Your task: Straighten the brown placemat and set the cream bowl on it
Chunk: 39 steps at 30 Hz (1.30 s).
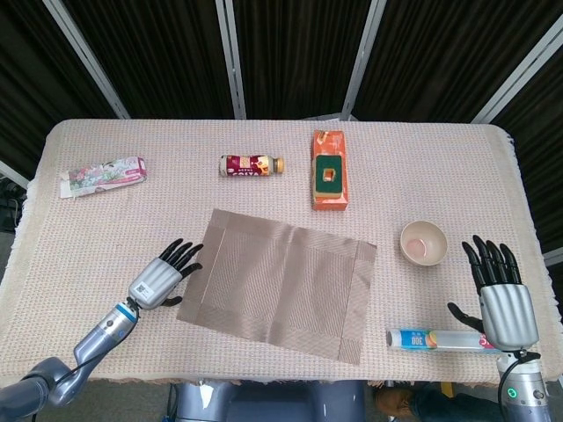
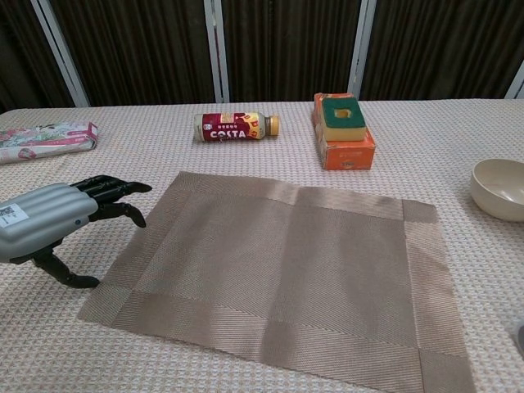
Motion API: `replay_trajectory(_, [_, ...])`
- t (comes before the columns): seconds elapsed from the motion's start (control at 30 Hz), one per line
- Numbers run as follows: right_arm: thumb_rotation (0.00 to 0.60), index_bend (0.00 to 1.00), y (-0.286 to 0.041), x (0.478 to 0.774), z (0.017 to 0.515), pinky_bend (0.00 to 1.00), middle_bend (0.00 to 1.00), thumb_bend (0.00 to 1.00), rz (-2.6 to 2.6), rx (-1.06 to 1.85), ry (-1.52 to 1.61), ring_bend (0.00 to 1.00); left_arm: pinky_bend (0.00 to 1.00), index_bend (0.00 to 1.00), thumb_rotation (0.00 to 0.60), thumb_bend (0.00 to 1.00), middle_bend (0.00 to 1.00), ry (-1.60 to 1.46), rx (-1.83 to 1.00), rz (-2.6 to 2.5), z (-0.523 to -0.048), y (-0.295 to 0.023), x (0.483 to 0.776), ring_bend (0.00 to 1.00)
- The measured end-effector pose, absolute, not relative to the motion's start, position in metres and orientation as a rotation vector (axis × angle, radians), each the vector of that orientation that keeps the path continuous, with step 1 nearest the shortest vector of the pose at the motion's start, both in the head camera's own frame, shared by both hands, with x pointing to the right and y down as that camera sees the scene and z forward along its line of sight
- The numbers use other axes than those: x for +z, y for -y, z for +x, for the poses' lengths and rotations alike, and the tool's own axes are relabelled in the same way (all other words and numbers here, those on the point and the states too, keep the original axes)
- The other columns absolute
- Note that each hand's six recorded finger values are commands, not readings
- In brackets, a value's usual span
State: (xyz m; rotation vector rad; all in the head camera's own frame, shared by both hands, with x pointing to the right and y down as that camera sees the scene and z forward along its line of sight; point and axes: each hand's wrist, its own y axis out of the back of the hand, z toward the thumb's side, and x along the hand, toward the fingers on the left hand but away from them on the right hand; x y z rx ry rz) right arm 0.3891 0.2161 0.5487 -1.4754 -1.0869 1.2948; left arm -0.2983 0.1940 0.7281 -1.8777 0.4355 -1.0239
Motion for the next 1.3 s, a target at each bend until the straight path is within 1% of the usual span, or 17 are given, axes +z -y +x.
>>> replay_trajectory(0.2, [0.6,0.0,-0.217,0.547,0.388,0.0,0.0,0.0,-1.48,1.29,1.086,0.0,0.0,0.26,0.6,0.12,0.0,-0.422,-1.017,-1.874,-0.293,-0.194,0.728,0.0])
replay_trajectory(0.37, [0.6,0.0,-0.217,0.546,0.387,0.0,0.0,0.0,-1.482,1.286,1.085,0.0,0.0,0.27,0.6,0.19,0.0,-0.412,-1.022,-1.88,-0.29,-0.196,0.73,0.0])
replay_trajectory(0.53, [0.6,0.0,-0.218,0.544,0.386,0.0,0.0,0.0,-1.485,1.274,1.087,0.0,0.0,0.28,0.6,0.24,0.0,-0.393,-1.027,-1.889,-0.287,-0.2,0.733,0.0])
replay_trajectory(0.6, [0.6,0.0,-0.218,0.543,0.386,0.0,0.0,0.0,-1.488,1.271,1.088,0.0,0.0,0.29,0.6,0.28,0.0,-0.382,-1.029,-1.894,-0.285,-0.202,0.734,0.0])
replay_trajectory(0.77, [0.6,0.0,-0.219,0.541,0.384,0.0,0.0,0.0,-1.492,1.259,1.088,0.0,0.0,0.31,0.6,0.35,0.0,-0.375,-1.031,-1.902,-0.283,-0.204,0.737,0.0])
replay_trajectory(1.0, [0.6,0.0,-0.22,0.539,0.384,0.0,0.0,0.0,-1.497,1.249,1.09,0.0,0.0,0.32,0.6,0.38,0.0,-0.374,-1.026,-1.906,-0.279,-0.204,0.737,0.0])
replay_trajectory(1.2, [0.6,0.0,-0.22,0.537,0.383,0.0,0.0,0.0,-1.499,1.243,1.092,0.0,0.0,0.35,0.6,0.47,0.0,-0.365,-1.026,-1.915,-0.274,-0.207,0.739,0.0])
replay_trajectory(1.3, [0.6,0.0,-0.22,0.536,0.383,0.0,0.0,0.0,-1.5,1.24,1.093,0.0,0.0,0.35,0.6,0.48,0.0,-0.363,-1.026,-1.923,-0.271,-0.208,0.741,0.0])
